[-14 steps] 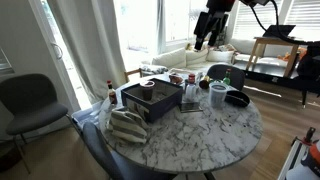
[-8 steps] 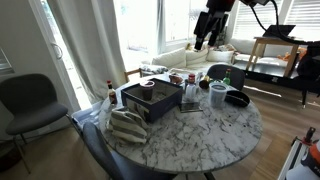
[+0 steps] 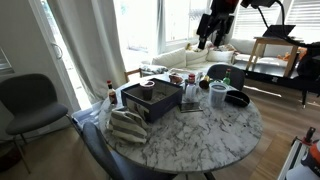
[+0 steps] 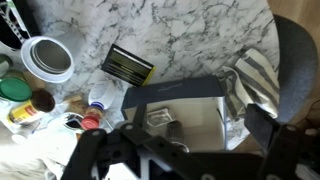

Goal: Remove the glasses from the case, then put them in the transparent bucket

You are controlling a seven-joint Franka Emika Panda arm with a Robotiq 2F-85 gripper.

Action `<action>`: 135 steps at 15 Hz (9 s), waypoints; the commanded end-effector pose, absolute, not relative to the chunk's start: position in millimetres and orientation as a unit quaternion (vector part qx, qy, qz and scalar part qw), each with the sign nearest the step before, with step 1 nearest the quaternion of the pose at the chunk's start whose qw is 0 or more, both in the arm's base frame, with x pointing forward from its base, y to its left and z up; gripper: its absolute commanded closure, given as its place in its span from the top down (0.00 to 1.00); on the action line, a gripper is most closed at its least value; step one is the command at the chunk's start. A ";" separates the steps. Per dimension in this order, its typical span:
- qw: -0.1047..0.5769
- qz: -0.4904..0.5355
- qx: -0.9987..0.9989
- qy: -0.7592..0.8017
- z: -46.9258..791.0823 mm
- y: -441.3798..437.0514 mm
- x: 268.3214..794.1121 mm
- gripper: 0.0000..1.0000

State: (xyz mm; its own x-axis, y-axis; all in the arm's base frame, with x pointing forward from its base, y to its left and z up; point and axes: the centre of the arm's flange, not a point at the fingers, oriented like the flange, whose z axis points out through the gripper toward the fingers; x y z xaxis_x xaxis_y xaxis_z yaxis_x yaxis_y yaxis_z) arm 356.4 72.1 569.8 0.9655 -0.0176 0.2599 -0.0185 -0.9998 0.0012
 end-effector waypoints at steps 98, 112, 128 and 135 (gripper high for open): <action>0.000 -0.119 0.987 -0.110 331.3 -258.6 275.5 1.00; -0.040 -0.007 0.986 -0.164 298.6 -342.2 323.2 1.00; 0.036 0.085 0.996 -0.009 300.0 -325.4 374.0 1.00; 0.105 0.106 0.989 0.000 273.8 -323.1 395.9 0.74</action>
